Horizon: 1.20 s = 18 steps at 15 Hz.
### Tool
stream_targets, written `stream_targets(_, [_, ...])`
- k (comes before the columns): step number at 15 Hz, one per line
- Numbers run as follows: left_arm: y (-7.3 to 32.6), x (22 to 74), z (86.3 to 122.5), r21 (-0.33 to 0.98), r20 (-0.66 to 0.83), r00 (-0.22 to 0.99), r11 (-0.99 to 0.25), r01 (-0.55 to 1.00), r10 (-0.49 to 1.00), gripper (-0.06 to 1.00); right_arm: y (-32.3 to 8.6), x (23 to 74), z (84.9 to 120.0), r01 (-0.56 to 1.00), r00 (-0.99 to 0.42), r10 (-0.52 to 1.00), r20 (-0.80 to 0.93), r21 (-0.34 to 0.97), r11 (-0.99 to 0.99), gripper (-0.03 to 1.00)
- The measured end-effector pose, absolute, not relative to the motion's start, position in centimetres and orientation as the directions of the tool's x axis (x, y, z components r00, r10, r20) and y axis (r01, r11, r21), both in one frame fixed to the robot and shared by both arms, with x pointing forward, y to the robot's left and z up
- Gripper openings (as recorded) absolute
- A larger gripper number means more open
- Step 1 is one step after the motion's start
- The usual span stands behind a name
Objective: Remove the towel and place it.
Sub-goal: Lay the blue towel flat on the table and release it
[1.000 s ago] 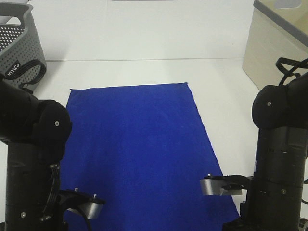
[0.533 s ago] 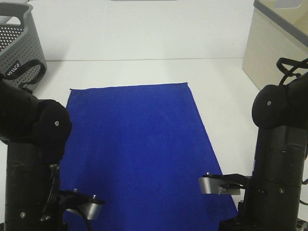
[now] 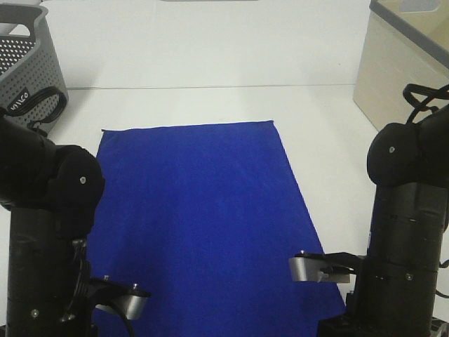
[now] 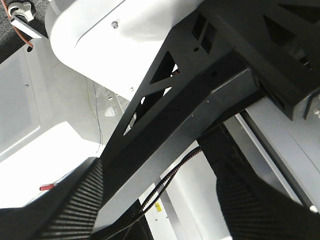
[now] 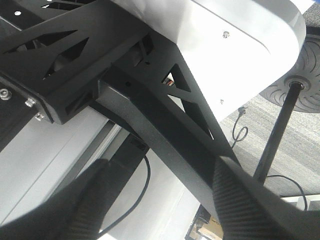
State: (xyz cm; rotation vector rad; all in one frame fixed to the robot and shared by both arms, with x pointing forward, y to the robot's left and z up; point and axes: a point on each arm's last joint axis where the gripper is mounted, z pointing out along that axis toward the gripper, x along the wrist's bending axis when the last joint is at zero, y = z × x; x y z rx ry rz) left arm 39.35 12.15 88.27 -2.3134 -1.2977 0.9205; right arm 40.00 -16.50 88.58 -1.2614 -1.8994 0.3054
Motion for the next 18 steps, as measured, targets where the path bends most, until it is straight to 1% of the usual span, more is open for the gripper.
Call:
stream_targets(3, [11.3,40.7,89.4,-0.500,-0.383,0.415,-0.563,0.658,0.826,0.62,-15.6,41.6,89.6,0.669,-0.189,0.834,0.518,-0.554,0.496,0.61])
stream_targets(4, [10.4,42.2,90.9,-0.417,-0.368,0.474,-0.598,0.685,0.800,0.62,-15.0,43.4,90.8,0.708,-0.236,0.822,0.517,-0.488,0.510,0.61])
stream_targets(5, [10.4,42.2,90.9,-0.417,-0.368,0.474,-0.598,0.685,0.800,0.62,-15.0,43.4,90.8,0.708,-0.236,0.822,0.517,-0.488,0.510,0.61])
stream_targets(6, [10.0,44.6,92.3,-0.342,-0.311,0.524,-0.608,0.717,0.793,0.62,-14.8,45.6,92.5,0.758,-0.277,0.827,0.489,-0.417,0.501,0.61])
stream_targets(7, [10.0,44.6,92.3,-0.342,-0.311,0.524,-0.608,0.717,0.793,0.62,-14.8,45.6,92.5,0.758,-0.277,0.827,0.489,-0.417,0.501,0.61])
stream_targets(8, [10.8,47.8,93.9,-0.265,-0.237,0.527,-0.576,0.773,0.816,0.62,-15.6,48.6,94.2,0.829,-0.254,0.846,0.469,-0.346,0.440,0.61])
stream_targets(9, [11.5,49.7,94.9,-0.216,-0.205,0.517,-0.553,0.805,0.831,0.62,-16.1,50.4,95.3,0.867,-0.237,0.854,0.462,-0.296,0.401,0.61])
stream_targets(11, [13.9,53.9,97.1,-0.098,-0.178,0.440,-0.460,0.882,0.880,0.62,-17.9,54.0,97.9,0.930,-0.215,0.879,0.426,-0.184,0.317,0.64])
stream_targets(13, [16.9,57.8,99.1,0.044,-0.165,0.326,-0.324,0.945,0.931,0.62,-19.2,57.7,100.4,0.960,-0.231,0.894,0.384,-0.058,0.273,0.69])
stream_targets(14, [18.4,59.7,99.7,0.095,-0.163,0.273,-0.260,0.961,0.948,0.62,-19.6,59.6,101.0,0.966,-0.235,0.900,0.368,-0.014,0.259,0.70])
stream_targets(16, [20.8,62.8,99.6,0.133,-0.162,0.194,-0.174,0.976,0.967,0.62,-19.9,63.4,102.0,0.970,-0.244,0.906,0.346,0.077,0.232,0.71])
stream_targets(18, [22.6,65.0,98.5,0.133,-0.164,0.136,-0.114,0.984,0.977,0.62,-19.5,66.8,102.3,0.964,-0.256,0.907,0.335,0.153,0.216,0.71])
